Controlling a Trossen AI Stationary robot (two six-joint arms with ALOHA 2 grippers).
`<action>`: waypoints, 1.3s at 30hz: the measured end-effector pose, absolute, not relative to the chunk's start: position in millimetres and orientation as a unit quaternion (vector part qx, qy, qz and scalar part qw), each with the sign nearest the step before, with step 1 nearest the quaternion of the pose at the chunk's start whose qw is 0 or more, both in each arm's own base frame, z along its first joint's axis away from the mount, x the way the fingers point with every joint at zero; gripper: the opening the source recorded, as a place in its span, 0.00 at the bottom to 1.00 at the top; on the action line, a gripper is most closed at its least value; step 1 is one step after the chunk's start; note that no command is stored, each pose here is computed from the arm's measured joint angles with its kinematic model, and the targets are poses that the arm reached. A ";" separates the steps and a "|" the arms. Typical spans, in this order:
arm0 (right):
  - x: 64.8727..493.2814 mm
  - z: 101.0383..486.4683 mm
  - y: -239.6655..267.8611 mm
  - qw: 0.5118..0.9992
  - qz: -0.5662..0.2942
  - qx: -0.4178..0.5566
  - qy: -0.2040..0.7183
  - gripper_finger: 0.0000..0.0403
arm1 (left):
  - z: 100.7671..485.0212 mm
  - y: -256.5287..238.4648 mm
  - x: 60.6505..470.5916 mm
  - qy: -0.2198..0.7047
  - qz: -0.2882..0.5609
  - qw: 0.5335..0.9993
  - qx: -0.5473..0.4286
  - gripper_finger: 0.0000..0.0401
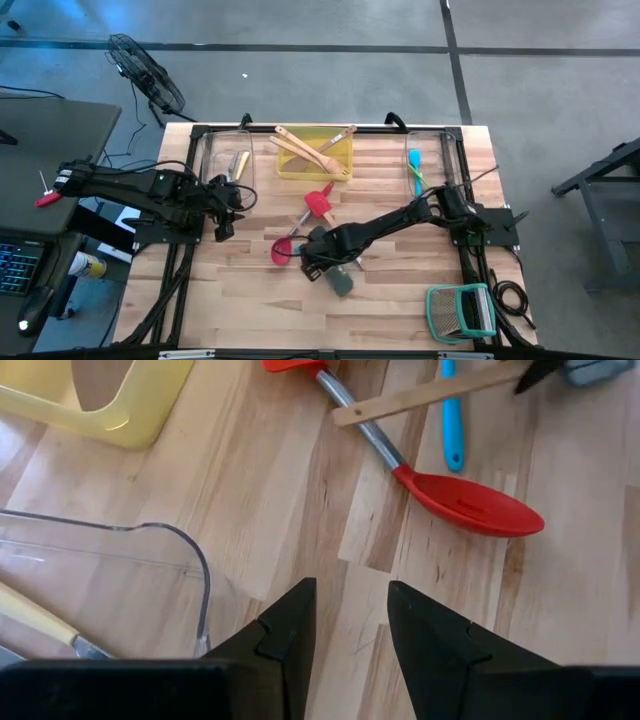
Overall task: Pick & Place Kitchen Items
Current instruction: Put the gray spatula into the right transparent bin
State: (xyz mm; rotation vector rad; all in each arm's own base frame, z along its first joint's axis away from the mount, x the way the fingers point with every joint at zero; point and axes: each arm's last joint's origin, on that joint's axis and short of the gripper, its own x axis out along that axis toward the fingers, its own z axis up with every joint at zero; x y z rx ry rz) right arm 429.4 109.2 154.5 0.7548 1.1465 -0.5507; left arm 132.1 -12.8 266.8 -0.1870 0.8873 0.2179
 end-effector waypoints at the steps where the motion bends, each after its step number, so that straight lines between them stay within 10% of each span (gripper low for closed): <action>1: 430.0 159.4 110.9 0.745 -0.244 0.349 0.514 0.15 | 266.7 -12.8 132.1 0.428 0.105 0.893 -0.090 0.31; 25: 402.3 283.8 117.9 0.873 -0.204 0.307 0.319 0.15 | 239.4 -16.0 141.2 0.413 0.061 0.904 -0.091 0.31; 39: 345.2 345.8 90.8 0.897 -0.285 0.175 0.288 0.15 | 268.8 -19.5 164.4 0.235 -0.008 0.972 0.021 0.31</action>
